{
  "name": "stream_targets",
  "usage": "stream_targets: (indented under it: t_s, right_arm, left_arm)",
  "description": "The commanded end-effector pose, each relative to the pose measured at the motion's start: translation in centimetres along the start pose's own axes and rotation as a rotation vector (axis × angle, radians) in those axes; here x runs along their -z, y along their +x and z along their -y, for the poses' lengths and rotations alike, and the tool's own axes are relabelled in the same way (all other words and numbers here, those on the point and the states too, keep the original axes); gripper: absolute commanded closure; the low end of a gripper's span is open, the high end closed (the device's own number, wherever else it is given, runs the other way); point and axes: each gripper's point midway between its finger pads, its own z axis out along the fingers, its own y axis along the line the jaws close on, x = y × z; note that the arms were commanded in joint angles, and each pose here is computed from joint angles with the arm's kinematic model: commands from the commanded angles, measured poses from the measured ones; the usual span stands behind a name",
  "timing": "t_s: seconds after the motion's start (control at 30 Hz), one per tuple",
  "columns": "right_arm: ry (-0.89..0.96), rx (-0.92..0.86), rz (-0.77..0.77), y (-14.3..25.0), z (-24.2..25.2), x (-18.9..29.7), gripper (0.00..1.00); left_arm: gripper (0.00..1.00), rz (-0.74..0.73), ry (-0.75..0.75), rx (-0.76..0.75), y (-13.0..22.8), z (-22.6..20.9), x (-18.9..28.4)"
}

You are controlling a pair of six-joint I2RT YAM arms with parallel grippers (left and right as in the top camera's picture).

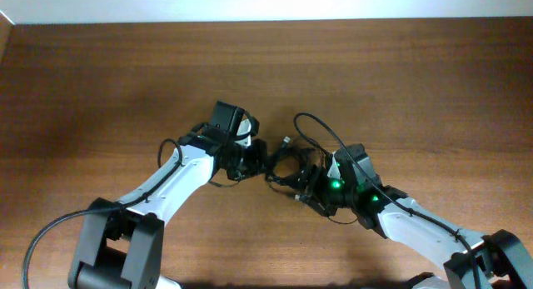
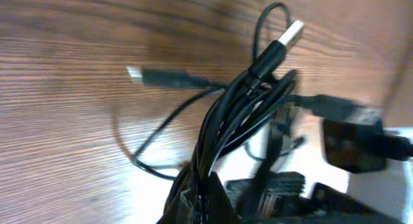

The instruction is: Untangle cables

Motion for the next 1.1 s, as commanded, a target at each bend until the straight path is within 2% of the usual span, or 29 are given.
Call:
stream_targets:
  t_s: [0.0, 0.1, 0.17, 0.33, 0.5, 0.53, 0.57, 0.6, 0.63, 0.73, 0.8, 0.9, 0.93, 0.97, 1.0, 1.07]
  right_arm:
    - [-0.018, 0.037, 0.033, -0.6, -0.5, -0.2, 0.60]
    - [-0.021, 0.050, 0.057, -1.0, -0.7, -0.1, 0.96]
    - [-0.018, 0.098, 0.064, -1.2, -0.7, -0.1, 0.96]
    - [-0.021, 0.239, 0.024, -0.4, -0.6, -0.1, 0.96]
    - [0.055, 0.188, -0.014, 0.4, 1.4, -0.1, 0.96]
    - [0.063, 0.182, -0.019, 0.5, 1.7, -0.1, 0.94]
    - [0.063, 0.183, -0.019, 0.5, 1.7, -0.1, 0.73]
    - [0.062, 0.183, -0.018, 0.5, 1.6, -0.1, 0.65]
    - [0.062, 0.183, -0.018, 0.5, 1.6, -0.1, 0.62]
    - [0.062, 0.183, -0.018, 0.5, 1.6, -0.1, 0.57]
    - [0.062, 0.183, -0.018, 0.5, 1.6, -0.1, 0.55]
    - [0.062, 0.183, -0.018, 0.5, 1.6, -0.1, 0.51]
    - [0.063, 0.183, -0.018, 0.5, 1.7, -0.1, 0.50]
    - [0.063, 0.183, -0.017, 0.5, 1.7, -0.1, 0.48]
    - [0.068, 0.183, -0.008, 0.3, 1.7, -0.1, 0.48]
    - [0.077, 0.184, 0.008, 0.0, 1.8, -0.1, 0.47]
  left_arm:
    - [1.00, -0.074, 0.193, 0.006, 0.9, 4.1, 1.3]
    - [1.00, -0.081, 0.228, -0.055, 1.1, 4.7, 1.5]
    - [1.00, -0.061, 0.224, -0.099, 0.6, 4.3, 1.7]
    - [1.00, 0.018, 0.237, -0.047, -2.1, 2.9, 3.2]
    - [1.00, 0.069, 0.239, 0.290, -4.8, 0.3, 5.1]
    - [1.00, 0.077, 0.242, 0.362, -5.2, -0.3, 5.5]
    - [1.00, 0.079, 0.244, 0.414, -5.5, -0.5, 5.7]
    - [0.97, 0.078, 0.245, 0.442, -5.5, -0.6, 5.8]
    - [0.85, 0.082, 0.238, 0.460, -5.6, -0.8, 5.8]
    - [0.33, 0.125, 0.135, 0.473, -5.6, -2.4, 5.2]
    - [0.21, 0.171, 0.017, 0.405, -5.5, -4.3, 4.9]
    - [0.14, 0.219, -0.154, 0.241, -5.6, -7.0, 5.1]
    - [0.16, 0.225, -0.183, 0.160, -5.8, -7.4, 5.2]
    - [0.24, 0.230, -0.230, 0.038, -6.1, -7.9, 5.4]
    - [0.25, 0.233, -0.266, -0.053, -6.4, -8.3, 5.6]
    - [0.33, 0.256, -0.323, -0.109, -7.0, -9.1, 5.9]
